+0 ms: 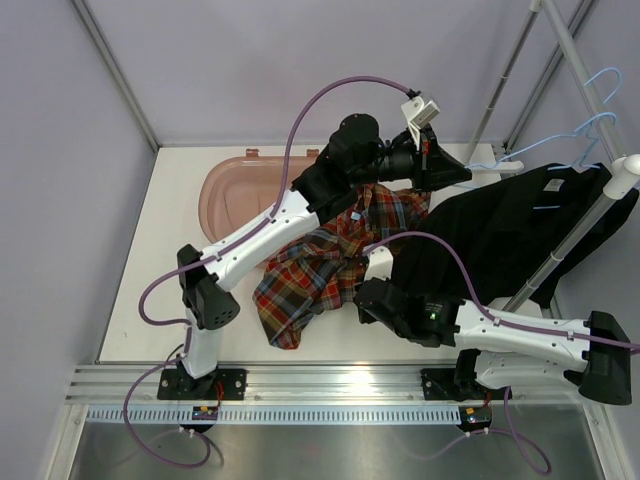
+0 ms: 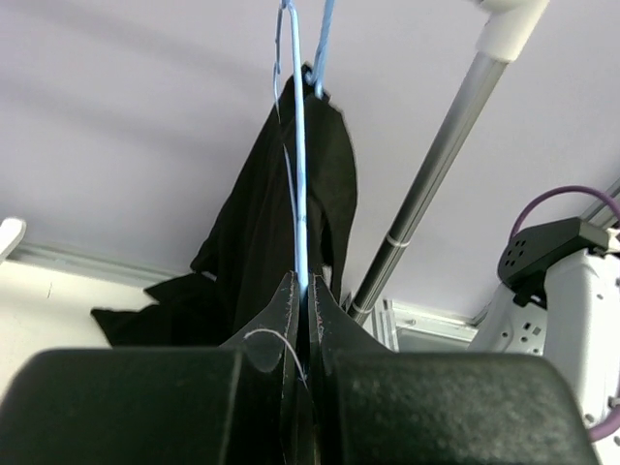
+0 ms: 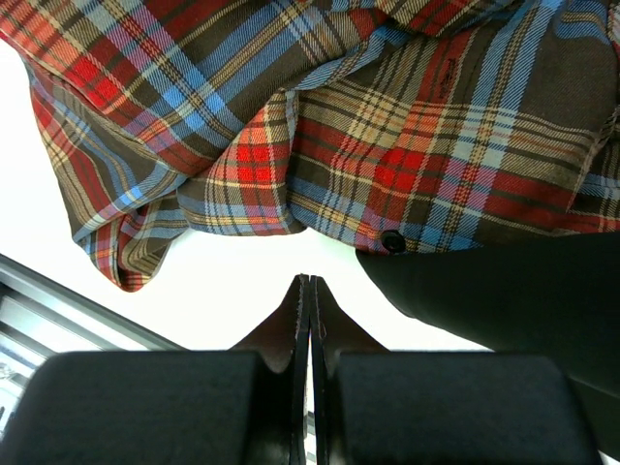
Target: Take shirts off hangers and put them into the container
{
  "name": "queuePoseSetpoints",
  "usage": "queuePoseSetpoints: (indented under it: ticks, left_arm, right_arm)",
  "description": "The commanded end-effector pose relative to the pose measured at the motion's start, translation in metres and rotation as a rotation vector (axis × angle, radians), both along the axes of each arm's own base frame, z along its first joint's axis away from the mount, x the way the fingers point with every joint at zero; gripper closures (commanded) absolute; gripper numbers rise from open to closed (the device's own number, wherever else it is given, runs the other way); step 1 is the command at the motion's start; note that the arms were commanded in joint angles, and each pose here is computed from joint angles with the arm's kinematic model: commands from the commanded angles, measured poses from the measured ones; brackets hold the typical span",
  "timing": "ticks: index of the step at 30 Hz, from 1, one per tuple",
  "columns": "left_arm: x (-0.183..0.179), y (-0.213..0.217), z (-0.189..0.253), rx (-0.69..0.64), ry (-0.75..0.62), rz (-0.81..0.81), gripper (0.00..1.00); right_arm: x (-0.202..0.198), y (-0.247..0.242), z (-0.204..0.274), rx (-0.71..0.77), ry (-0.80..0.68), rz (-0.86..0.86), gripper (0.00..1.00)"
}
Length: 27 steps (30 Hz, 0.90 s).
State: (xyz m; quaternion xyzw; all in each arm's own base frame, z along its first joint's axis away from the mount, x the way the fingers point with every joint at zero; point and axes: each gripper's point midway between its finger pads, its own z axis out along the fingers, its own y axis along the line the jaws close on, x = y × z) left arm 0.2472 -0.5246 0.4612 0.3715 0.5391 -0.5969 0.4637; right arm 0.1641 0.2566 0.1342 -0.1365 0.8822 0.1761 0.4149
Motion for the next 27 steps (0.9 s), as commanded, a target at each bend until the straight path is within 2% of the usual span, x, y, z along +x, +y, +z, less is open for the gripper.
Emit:
queuePoseSetpoints:
  ticks: [1, 11, 13, 16, 19, 20, 21, 23, 24, 25, 27]
  left_arm:
    - [-0.004, 0.021, 0.029, -0.054, -0.051, 0.053, 1.00]
    - [0.012, 0.034, 0.007, 0.022, -0.018, 0.152, 0.99]
    - [0.016, 0.040, 0.004, 0.041, -0.021, 0.188, 0.92]
    - [0.024, 0.052, 0.003, 0.074, -0.029, 0.265, 0.68]
    - [0.034, 0.074, 0.006, 0.123, -0.055, 0.382, 0.53]
    - [0.039, 0.082, -0.001, 0.164, -0.046, 0.417, 0.39]
    - [0.043, 0.091, 0.001, 0.179, -0.069, 0.449, 0.31]
    - [0.050, 0.117, 0.008, 0.199, -0.076, 0.538, 0.27]
    - [0.053, 0.125, 0.012, 0.201, -0.089, 0.562, 0.20]
    - [0.054, 0.140, 0.016, 0.197, -0.091, 0.609, 0.12]
    - [0.061, 0.163, 0.018, 0.205, -0.088, 0.668, 0.01]
  right_arm:
    - [0.003, -0.002, 0.015, 0.045, -0.032, -0.038, 1.00]
    - [0.003, 0.005, 0.009, 0.024, -0.022, -0.020, 1.00]
    - [0.003, 0.007, 0.006, 0.017, -0.018, -0.017, 1.00]
    - [0.004, 0.011, 0.003, -0.001, -0.016, -0.003, 1.00]
    - [0.004, 0.020, 0.006, 0.000, -0.018, 0.030, 0.82]
    - [0.003, 0.027, 0.008, 0.012, -0.012, 0.049, 0.79]
    - [0.003, 0.031, 0.010, 0.017, -0.012, 0.060, 0.70]
    - [0.002, 0.043, 0.014, 0.027, -0.011, 0.100, 0.57]
    - [0.002, 0.048, 0.015, 0.030, -0.010, 0.119, 0.49]
    - [0.002, 0.052, 0.015, 0.025, -0.014, 0.133, 0.45]
    - [0.002, 0.065, 0.016, 0.012, -0.015, 0.181, 0.35]
